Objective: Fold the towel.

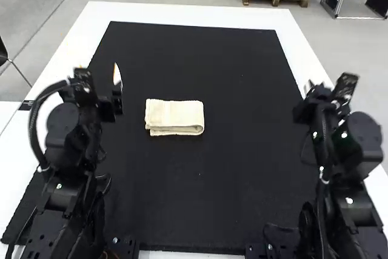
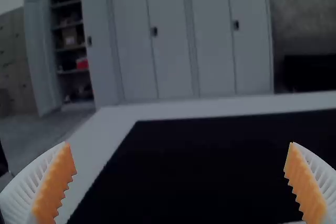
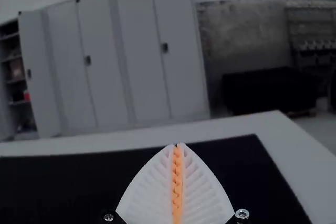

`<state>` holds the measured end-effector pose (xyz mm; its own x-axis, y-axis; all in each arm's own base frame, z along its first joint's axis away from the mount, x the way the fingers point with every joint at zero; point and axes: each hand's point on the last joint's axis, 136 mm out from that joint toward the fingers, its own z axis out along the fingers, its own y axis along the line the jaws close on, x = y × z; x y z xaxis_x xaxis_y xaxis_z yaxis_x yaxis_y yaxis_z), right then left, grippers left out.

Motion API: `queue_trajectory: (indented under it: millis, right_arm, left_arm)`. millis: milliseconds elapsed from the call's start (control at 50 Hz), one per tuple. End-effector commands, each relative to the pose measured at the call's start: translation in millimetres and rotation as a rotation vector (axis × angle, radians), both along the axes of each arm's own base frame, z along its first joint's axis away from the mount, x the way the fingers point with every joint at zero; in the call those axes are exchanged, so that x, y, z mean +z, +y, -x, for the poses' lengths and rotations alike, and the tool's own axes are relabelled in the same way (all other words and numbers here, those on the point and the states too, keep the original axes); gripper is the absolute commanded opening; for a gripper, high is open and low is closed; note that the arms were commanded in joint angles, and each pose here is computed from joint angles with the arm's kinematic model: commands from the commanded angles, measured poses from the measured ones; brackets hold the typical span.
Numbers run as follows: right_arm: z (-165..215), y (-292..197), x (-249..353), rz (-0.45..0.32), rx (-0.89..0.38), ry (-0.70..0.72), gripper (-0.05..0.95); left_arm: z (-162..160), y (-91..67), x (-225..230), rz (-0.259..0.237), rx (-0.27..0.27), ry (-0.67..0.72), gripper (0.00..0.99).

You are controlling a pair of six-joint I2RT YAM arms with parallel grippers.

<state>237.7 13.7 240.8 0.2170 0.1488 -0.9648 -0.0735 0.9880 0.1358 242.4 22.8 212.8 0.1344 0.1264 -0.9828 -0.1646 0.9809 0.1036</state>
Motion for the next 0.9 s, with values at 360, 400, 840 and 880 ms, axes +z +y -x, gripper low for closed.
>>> queue_trajectory:
  millis: [360,400,840,880]
  right_arm:
    - [-8,-13,-89,0.049,-0.054,0.316,0.92]
    - [-8,-17,-89,0.046,-0.071,0.317,0.92]
    - [-7,-34,-90,0.043,-0.123,0.323,0.92]
    - [-7,-34,-90,0.046,-0.123,0.323,0.92]
  left_arm:
    - [-2,7.7,-36,0.072,0.024,0.13,0.959]
    - [-1,8.1,-36,0.072,0.025,0.13,0.959]
    - [-2,6.2,-39,0.073,0.018,0.14,0.959]
    - [-2,6.0,-39,0.073,0.016,0.14,0.959]
